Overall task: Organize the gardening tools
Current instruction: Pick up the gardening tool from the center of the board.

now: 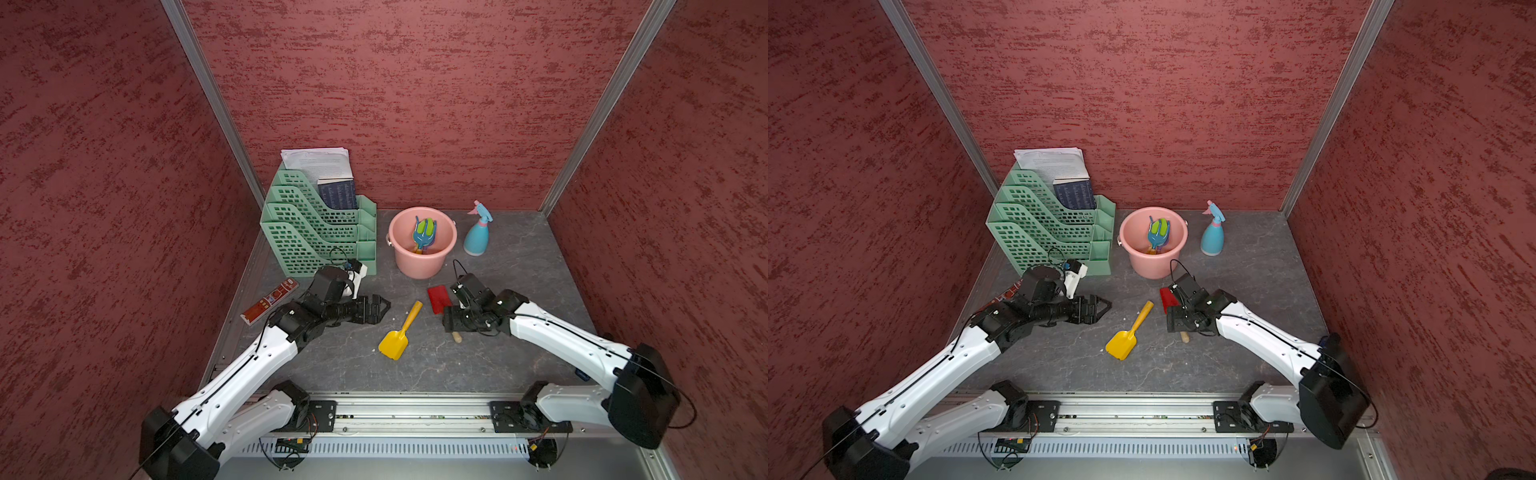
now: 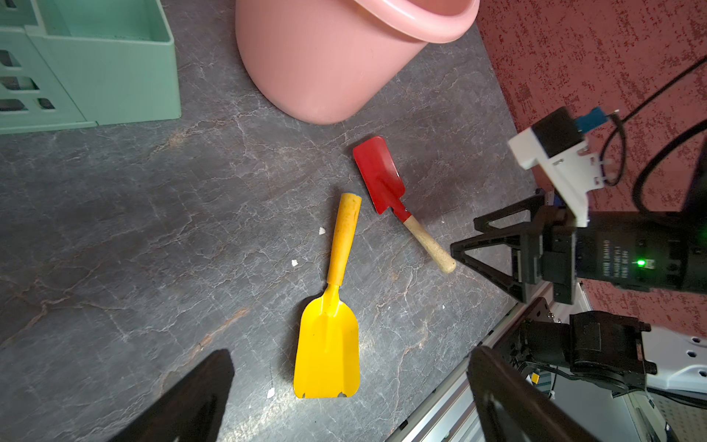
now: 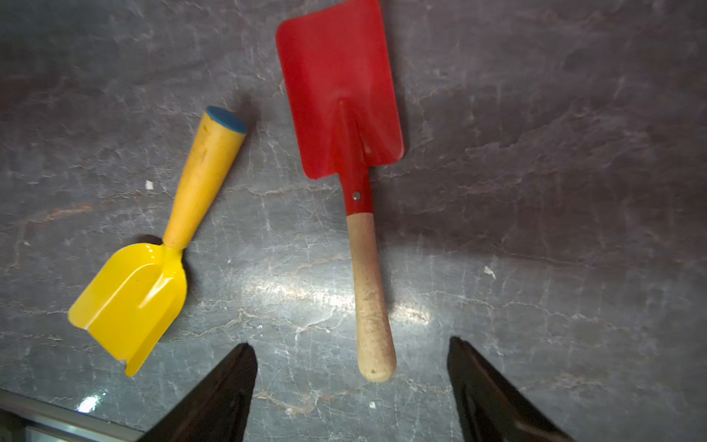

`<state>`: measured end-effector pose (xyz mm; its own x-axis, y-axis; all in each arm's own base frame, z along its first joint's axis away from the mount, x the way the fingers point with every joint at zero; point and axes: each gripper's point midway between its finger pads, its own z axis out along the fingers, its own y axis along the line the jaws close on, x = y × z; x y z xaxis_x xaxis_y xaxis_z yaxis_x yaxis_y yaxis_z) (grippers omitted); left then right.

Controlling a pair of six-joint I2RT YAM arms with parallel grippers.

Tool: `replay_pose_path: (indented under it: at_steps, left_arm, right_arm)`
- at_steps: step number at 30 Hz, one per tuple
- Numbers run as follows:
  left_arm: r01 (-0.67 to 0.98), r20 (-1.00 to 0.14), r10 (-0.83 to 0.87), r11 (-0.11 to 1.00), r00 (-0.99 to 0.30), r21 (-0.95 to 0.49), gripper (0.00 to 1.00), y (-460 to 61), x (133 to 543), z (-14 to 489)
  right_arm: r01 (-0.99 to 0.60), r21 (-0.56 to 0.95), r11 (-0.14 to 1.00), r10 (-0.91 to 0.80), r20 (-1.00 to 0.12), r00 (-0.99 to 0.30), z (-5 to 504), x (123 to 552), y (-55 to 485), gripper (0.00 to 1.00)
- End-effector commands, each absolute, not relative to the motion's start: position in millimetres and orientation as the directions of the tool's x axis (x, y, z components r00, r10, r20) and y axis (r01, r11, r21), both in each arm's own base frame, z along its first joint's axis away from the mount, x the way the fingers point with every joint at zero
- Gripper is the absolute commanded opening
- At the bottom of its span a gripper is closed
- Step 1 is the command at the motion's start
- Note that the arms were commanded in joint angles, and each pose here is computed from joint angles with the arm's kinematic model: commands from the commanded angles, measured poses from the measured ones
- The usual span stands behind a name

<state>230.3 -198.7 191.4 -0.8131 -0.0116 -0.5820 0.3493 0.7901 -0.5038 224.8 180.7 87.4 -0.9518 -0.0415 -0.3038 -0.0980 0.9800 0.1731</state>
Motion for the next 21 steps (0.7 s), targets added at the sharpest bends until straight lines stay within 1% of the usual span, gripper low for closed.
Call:
replay_pose_path:
  at_steps: [1, 8, 11, 21]
  left_arm:
    - [0.362, -0.592, -0.008, 0.784, -0.806, -0.504, 1.0, -200, 231, 198]
    - [0.366, -0.586, 0.003, 0.784, -0.81, -0.502, 1.0, -201, 231, 196]
    - [0.367, -0.585, 0.004, 0.782, -0.811, -0.503, 1.0, -202, 231, 196]
    - [0.369, -0.58, 0.011, 0.781, -0.814, -0.504, 1.0, -203, 232, 194]
  right_arm:
    - [-0.123, 0.168, 0.978, -0.072, -0.282, -0.957, 83, 224, 187, 0.82]
    - [-0.146, 0.136, 0.98, -0.108, -0.252, -0.962, 68, 230, 193, 0.76]
    - [-0.153, 0.105, 0.983, -0.127, -0.218, -0.968, 55, 231, 192, 0.72]
    - [-0.175, 0.085, 0.981, -0.156, -0.19, -0.969, 38, 238, 199, 0.61]
